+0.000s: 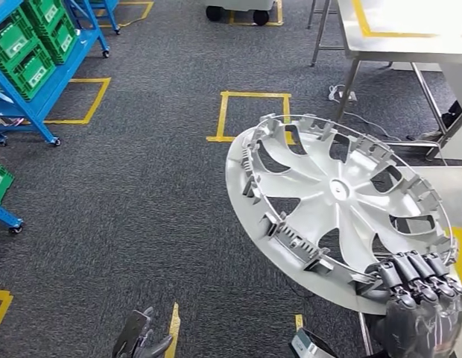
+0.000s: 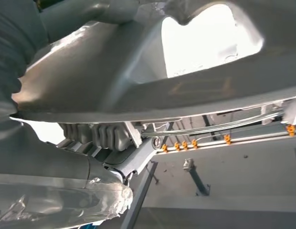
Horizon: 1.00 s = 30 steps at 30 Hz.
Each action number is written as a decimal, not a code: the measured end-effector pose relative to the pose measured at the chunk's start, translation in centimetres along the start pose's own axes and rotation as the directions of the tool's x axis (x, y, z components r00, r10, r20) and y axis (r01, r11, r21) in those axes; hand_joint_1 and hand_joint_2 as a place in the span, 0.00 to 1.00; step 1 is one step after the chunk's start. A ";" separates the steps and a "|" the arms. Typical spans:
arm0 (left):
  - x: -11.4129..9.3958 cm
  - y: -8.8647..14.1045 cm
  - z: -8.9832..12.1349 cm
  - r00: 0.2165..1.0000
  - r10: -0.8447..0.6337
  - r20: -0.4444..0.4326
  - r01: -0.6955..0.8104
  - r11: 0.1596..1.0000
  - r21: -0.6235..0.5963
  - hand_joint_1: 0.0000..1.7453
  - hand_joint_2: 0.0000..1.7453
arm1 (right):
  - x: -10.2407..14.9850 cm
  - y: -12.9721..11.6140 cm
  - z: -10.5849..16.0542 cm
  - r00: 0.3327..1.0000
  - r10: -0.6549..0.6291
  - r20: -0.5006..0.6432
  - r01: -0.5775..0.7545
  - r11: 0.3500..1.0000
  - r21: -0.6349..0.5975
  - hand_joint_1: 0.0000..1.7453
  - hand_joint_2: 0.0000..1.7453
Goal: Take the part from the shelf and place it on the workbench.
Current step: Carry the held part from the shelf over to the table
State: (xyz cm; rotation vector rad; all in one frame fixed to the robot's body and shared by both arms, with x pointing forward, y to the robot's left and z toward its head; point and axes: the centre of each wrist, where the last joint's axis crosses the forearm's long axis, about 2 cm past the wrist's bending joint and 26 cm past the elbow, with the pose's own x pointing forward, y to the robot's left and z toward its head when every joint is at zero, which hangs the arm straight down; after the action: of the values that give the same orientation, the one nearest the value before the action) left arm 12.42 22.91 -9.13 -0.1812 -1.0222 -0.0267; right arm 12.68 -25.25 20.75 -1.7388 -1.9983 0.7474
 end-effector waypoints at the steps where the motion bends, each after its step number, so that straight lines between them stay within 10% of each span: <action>1: 0.0 0.0 0.0 1.000 -0.001 0.000 0.001 1.000 -0.001 0.00 1.00 | 0.0 0.0 0.0 1.000 0.002 0.000 -0.002 1.000 0.000 1.00 1.00; 30: -0.2 -0.1 0.2 1.000 0.006 0.002 -0.006 1.000 0.006 0.00 1.00 | -0.5 -0.2 0.5 0.999 0.030 -0.037 -0.029 0.999 0.024 1.00 1.00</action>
State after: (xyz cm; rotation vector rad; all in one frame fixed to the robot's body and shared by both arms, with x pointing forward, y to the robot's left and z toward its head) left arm 12.15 22.86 -9.19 -0.1790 -1.0235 -0.0176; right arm 12.26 -25.82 20.49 -1.7596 -1.9360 0.7399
